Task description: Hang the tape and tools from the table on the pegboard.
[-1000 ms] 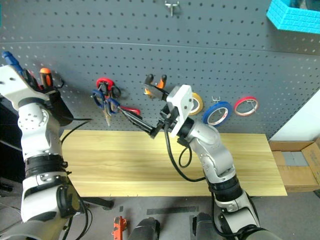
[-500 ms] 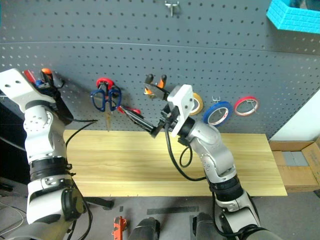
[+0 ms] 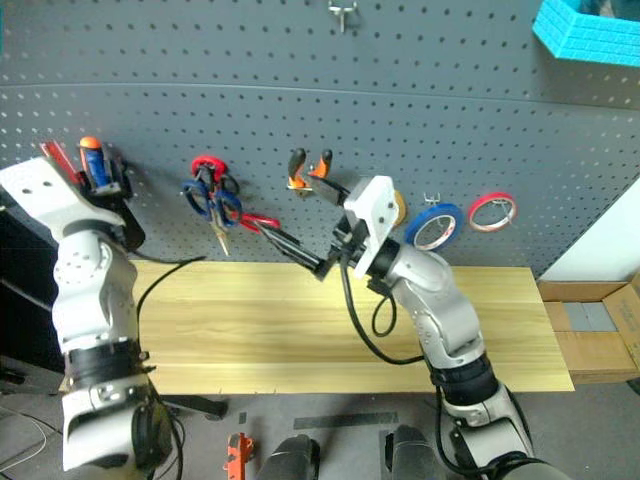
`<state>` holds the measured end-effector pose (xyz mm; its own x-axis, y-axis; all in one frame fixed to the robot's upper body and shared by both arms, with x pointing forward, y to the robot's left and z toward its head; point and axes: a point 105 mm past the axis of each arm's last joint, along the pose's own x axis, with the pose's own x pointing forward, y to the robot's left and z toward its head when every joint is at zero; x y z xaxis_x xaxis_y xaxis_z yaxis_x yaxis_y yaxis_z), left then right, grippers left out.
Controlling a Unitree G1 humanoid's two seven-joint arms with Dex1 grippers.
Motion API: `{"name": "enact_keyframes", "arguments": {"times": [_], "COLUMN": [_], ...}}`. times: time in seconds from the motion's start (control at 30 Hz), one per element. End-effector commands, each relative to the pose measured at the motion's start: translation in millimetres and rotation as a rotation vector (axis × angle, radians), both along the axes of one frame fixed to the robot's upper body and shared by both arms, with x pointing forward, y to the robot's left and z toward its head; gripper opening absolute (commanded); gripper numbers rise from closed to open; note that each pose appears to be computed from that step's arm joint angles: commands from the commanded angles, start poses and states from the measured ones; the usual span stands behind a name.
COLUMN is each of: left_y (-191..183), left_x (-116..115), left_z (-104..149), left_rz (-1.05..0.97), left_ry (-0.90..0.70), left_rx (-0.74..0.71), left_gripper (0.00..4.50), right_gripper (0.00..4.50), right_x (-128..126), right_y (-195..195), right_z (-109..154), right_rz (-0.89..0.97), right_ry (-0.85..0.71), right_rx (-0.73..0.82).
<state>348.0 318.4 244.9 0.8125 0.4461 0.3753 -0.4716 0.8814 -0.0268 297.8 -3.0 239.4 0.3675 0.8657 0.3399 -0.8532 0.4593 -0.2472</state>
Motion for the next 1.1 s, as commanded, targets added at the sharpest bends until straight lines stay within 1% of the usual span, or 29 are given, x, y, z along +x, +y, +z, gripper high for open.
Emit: {"name": "enact_keyframes", "arguments": {"times": [0.03, 0.1, 0.23, 0.3, 0.37, 0.43, 0.5, 0.57, 0.63, 0.73, 0.83, 0.87, 0.93, 1.0, 1.1], "left_y": [-46.8, -67.6, -105.0, -129.2, -145.4, -155.1, -161.2, -166.2, -164.4, -158.8, -154.8, -153.3, -144.0, -136.3, -124.1], "left_x": [-25.5, -33.9, -41.9, -45.0, -44.7, -38.3, -28.1, -17.6, -7.4, 6.4, 12.4, 13.5, 15.5, 16.9, 18.2], "left_z": [30.7, 20.6, -11.0, -38.9, -64.8, -89.6, -107.1, -125.4, -143.4, -150.7, -154.9, -156.6, -166.6, -171.2, -167.3], "left_rz": [-0.095, -0.139, -0.251, -0.358, -0.44, -0.504, -0.547, -0.572, -0.558, -0.536, -0.564, -0.574, -0.552, -0.537, -0.527], "left_ry": [-0.103, -0.08, 0.017, 0.103, 0.198, 0.287, 0.349, 0.422, 0.493, 0.53, 0.555, 0.559, 0.618, 0.653, 0.635], "left_rx": [0.123, 0.109, 0.075, 0.048, 0.03, -0.002, -0.026, -0.056, -0.145, -0.171, -0.178, -0.186, -0.184, -0.16, -0.126], "left_gripper": [4.46, 4.46, 4.46, 4.46, 4.46, 4.46, 4.46, 4.46, 4.46, 4.46, 4.46, 4.46, 4.46, 4.46, 4.46], "right_gripper": [4.5, 4.5, 4.5, 4.5, 4.5, 4.5, 4.5, 4.5, 4.5, 4.5, 4.5, 4.5, 4.5, 4.5, 4.5], "right_x": [-11.6, -14.9, -20.6, -16.7, -10.5, 1.6, 11.8, 20.9, 30.1, 39.6, 45.3, 46.4, 46.9, 46.2, 46.4], "right_y": [-12.6, -18.0, -25.4, -34.6, -43.9, -57.2, -68.4, -77.5, -88.3, -107.4, -130.1, -138.1, -154.2, -162.3, -162.0], "right_z": [15.2, 14.3, 4.6, -7.8, -18.3, -38.0, -55.4, -68.1, -81.0, -95.7, -111.4, -117.2, -129.0, -134.7, -137.5], "right_rz": [-0.004, -0.023, -0.062, -0.145, -0.237, -0.377, -0.497, -0.598, -0.706, -0.854, -0.987, -1.031, -1.115, -1.16, -1.161], "right_ry": [-0.072, -0.075, -0.066, -0.009, 0.046, 0.109, 0.159, 0.219, 0.29, 0.379, 0.486, 0.517, 0.551, 0.568, 0.575], "right_rx": [0.021, 0.015, -0.012, -0.018, -0.021, -0.075, -0.127, -0.145, -0.15, -0.128, -0.09, -0.093, -0.127, -0.137, -0.145]}}
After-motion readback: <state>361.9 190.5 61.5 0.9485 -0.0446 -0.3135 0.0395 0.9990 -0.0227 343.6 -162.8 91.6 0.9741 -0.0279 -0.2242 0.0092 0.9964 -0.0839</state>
